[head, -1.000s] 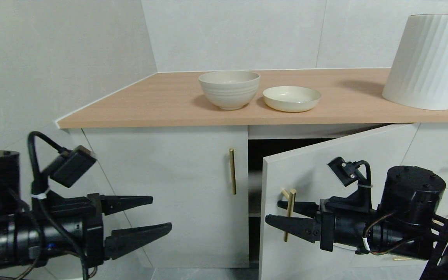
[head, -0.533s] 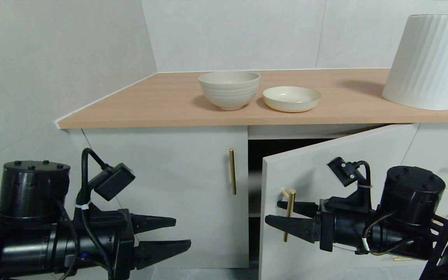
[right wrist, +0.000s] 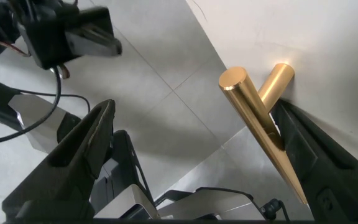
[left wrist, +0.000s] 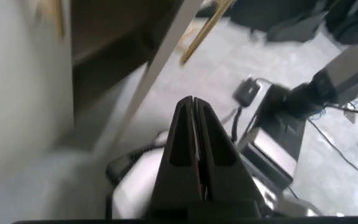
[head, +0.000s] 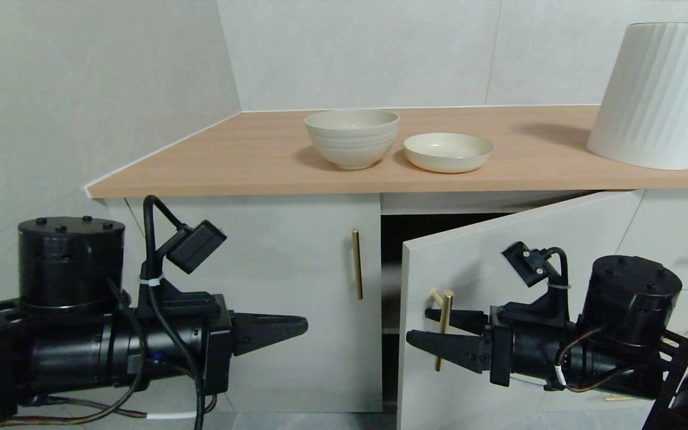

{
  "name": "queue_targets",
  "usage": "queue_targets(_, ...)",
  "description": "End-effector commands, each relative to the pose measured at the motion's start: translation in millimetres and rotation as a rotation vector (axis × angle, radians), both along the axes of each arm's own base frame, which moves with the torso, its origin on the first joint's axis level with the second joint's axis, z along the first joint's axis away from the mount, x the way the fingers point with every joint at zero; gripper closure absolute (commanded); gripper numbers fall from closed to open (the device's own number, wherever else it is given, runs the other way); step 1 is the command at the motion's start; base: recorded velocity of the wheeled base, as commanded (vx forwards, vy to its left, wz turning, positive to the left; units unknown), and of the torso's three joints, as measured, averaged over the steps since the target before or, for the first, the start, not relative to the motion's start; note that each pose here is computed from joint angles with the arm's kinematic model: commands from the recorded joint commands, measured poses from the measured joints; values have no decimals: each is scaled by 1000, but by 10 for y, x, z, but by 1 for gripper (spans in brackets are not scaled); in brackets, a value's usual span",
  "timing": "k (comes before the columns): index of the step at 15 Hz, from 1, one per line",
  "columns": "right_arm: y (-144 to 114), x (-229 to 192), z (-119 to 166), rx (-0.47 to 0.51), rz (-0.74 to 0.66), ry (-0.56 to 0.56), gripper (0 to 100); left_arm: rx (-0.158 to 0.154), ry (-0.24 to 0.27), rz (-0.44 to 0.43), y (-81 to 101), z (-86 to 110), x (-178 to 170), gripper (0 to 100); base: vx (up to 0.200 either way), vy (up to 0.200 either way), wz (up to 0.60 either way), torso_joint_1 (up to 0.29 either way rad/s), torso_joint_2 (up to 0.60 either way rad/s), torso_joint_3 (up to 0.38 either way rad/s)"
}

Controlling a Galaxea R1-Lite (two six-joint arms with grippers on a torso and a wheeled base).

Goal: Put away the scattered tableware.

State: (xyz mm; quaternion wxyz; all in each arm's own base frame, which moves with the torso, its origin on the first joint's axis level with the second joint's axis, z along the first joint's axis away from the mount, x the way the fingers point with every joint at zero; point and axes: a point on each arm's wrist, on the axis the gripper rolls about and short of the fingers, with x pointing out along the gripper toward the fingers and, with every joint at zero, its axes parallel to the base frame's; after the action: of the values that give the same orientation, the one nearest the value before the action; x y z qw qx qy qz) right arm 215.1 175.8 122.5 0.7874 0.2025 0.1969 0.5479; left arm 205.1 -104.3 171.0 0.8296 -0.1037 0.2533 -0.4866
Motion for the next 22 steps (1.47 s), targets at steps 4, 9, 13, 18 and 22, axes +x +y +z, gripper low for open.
queue_targets(4, -1, -3, -6, -3, 1, -2, 0, -49, -103, -60, -483, -438, 616, 100, 0, 0, 0, 0, 0, 0)
queue_targets(9, -10, -22, -4, -7, 3, -8, 0, -110, -144, -141, -987, -730, 706, 100, 0, 0, 0, 0, 0, 0)
queue_targets(13, -23, -32, -11, -2, 2, -18, 0, -150, -208, -84, -1175, -805, 823, 100, 0, 0, 0, 0, 0, 0)
queue_targets(18, -50, -59, -53, -44, -20, -74, 0, -189, -269, -92, -1351, -733, 779, 100, 0, 0, 0, 0, 0, 0)
queue_targets(22, -159, -86, -51, -106, -145, -160, 0, -207, -295, -95, -1412, -694, 837, 100, 0, 0, 0, 0, 0, 0)
